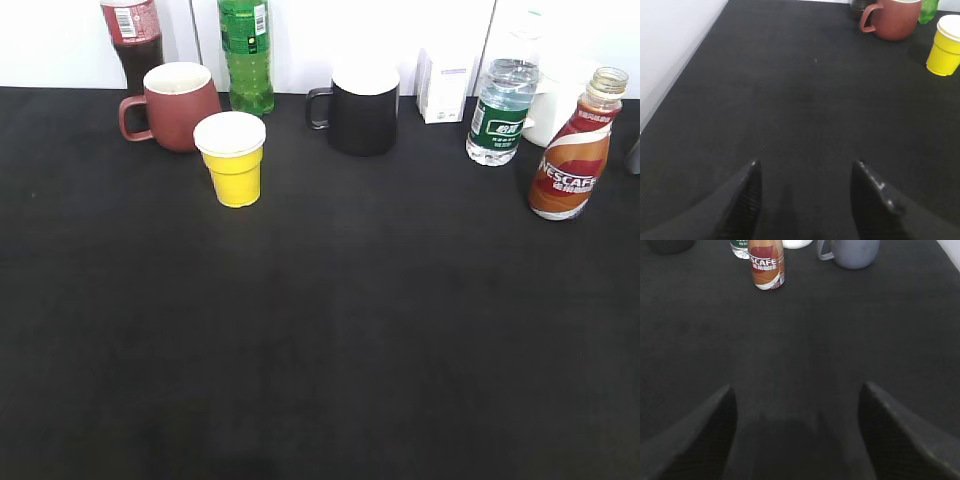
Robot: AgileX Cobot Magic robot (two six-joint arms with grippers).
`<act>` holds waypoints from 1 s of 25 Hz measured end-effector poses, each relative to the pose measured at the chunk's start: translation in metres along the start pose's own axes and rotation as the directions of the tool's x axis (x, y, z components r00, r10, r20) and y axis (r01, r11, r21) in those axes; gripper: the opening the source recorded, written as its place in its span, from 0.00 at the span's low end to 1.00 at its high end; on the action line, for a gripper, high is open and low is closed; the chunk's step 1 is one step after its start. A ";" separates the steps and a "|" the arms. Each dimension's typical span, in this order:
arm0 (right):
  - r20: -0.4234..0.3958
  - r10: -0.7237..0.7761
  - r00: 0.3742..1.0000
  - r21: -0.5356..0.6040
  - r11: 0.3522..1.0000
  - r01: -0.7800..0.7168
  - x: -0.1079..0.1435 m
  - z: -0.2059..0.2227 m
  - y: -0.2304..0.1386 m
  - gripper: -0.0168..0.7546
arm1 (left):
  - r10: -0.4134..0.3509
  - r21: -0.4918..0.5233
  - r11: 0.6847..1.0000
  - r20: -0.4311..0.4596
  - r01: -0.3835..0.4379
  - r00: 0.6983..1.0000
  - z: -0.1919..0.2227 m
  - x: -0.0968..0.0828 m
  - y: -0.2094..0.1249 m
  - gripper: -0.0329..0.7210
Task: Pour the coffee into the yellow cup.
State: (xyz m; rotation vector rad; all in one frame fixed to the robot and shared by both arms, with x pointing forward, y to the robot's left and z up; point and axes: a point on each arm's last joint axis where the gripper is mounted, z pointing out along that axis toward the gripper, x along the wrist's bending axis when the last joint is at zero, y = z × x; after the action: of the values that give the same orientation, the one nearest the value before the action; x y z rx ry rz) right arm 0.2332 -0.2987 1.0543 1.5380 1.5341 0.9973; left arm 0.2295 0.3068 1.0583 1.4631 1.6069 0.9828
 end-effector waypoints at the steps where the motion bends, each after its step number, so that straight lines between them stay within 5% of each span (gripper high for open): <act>1: 0.000 0.002 1.000 0.000 1.000 -0.002 0.000 0.000 0.000 0.78 | 0.000 0.000 1.000 0.000 0.000 1.000 0.000 0.000 0.000 0.62; 10: 0.000 0.001 1.000 0.000 1.000 -0.001 0.000 0.000 0.000 0.78 | 0.000 -0.015 1.000 0.001 0.000 1.000 -0.001 0.000 0.002 0.63; 12: 0.000 0.001 1.000 0.000 1.000 -0.001 0.000 0.000 0.000 0.78 | 0.013 -0.134 0.991 0.014 -0.011 1.000 0.001 -0.002 0.023 0.71; 15: 0.000 0.001 1.000 0.000 1.000 -0.001 0.000 0.000 0.000 0.78 | 0.151 -0.310 0.940 -0.002 -0.145 0.988 0.028 -0.008 0.067 0.73; 17: 0.000 0.001 1.000 0.000 1.000 -0.001 0.000 0.000 0.000 0.78 | 0.139 -0.413 0.903 0.024 -0.117 0.990 0.057 -0.014 0.090 0.73; 21: 0.000 0.001 1.000 0.000 1.000 -0.001 0.000 0.000 0.000 0.78 | 0.183 -0.472 0.878 0.169 -0.083 0.968 0.144 -0.043 0.070 0.73; 25: 0.000 0.001 1.000 0.001 1.000 -0.001 0.000 0.000 0.000 0.78 | 0.194 -0.391 0.920 0.378 -0.034 0.905 0.209 -0.099 0.039 0.73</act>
State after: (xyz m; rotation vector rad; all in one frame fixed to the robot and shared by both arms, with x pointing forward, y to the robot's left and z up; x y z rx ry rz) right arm 0.2331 -0.2987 1.0542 1.5394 1.5343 0.9971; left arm 0.4415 0.2230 1.0052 1.3903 0.9731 0.9121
